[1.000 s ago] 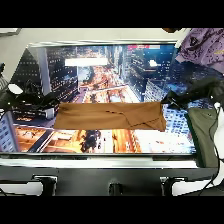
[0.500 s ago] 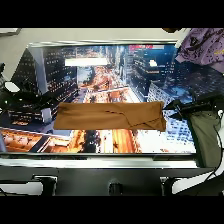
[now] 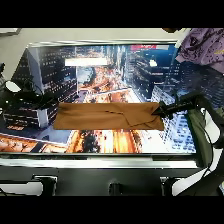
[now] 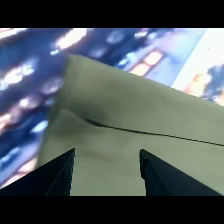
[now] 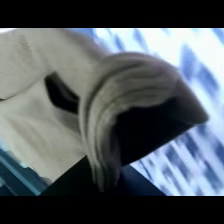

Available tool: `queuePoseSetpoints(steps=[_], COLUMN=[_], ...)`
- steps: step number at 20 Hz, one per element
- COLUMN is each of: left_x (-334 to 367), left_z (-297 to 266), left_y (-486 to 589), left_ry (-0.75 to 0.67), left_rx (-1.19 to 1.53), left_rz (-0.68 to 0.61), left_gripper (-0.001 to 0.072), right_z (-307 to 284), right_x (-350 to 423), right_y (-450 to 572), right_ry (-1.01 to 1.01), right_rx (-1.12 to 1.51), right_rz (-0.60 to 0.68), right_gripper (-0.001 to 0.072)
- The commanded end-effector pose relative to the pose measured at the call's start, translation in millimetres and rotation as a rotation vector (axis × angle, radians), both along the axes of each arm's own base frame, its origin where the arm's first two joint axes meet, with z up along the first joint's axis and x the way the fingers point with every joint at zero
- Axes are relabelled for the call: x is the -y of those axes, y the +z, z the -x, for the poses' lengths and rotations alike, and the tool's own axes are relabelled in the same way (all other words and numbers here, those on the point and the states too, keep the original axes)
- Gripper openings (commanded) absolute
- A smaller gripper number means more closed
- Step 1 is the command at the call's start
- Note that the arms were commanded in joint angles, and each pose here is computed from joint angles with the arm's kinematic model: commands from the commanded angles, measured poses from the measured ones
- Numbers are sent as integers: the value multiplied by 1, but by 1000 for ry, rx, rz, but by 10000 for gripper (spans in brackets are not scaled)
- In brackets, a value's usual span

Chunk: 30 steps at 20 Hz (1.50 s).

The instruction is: Fold the clothes and pants, and hang the long-sleeved shirts on hangers.

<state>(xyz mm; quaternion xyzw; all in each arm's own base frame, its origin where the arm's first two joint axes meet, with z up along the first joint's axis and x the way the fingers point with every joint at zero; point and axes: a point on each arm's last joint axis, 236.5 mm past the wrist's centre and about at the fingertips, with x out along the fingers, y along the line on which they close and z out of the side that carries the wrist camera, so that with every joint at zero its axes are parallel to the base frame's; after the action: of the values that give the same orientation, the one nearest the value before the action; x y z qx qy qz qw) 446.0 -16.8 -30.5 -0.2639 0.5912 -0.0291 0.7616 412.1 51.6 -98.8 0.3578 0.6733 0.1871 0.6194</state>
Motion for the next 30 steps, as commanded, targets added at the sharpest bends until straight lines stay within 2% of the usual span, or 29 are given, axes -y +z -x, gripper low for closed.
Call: queuePoseSetpoints(steps=[1,2,3,8,13,18,25,30], left_x=[35,56,78,224,379,490,572,559], left_z=[-8,-11,-12,-11,23,51,76,72], left_y=[8,10,10,-6,-12,-24,-41,-42], left_ry=[-6,-19,-36,-142,-313,-328,-254,-314], left_rx=[26,29,31,52,18,-24,-102,-121], left_rz=[93,136,175,321,458,534,664,653], left_gripper=[434,249,15,17,16,16,16,15], right_z=[-2,0,2,6,8,17,24,22], right_x=[-6,1,7,49,62,68,70,80], right_y=[34,48,65,150,217,248,254,252], right_ry=[-25,-29,-32,-145,-189,-187,-195,-214], right_rx=[5,15,27,112,199,207,193,196], right_rz=[23,72,115,358,433,472,485,526], right_gripper=[29,29,29,29,29,30,30,30])
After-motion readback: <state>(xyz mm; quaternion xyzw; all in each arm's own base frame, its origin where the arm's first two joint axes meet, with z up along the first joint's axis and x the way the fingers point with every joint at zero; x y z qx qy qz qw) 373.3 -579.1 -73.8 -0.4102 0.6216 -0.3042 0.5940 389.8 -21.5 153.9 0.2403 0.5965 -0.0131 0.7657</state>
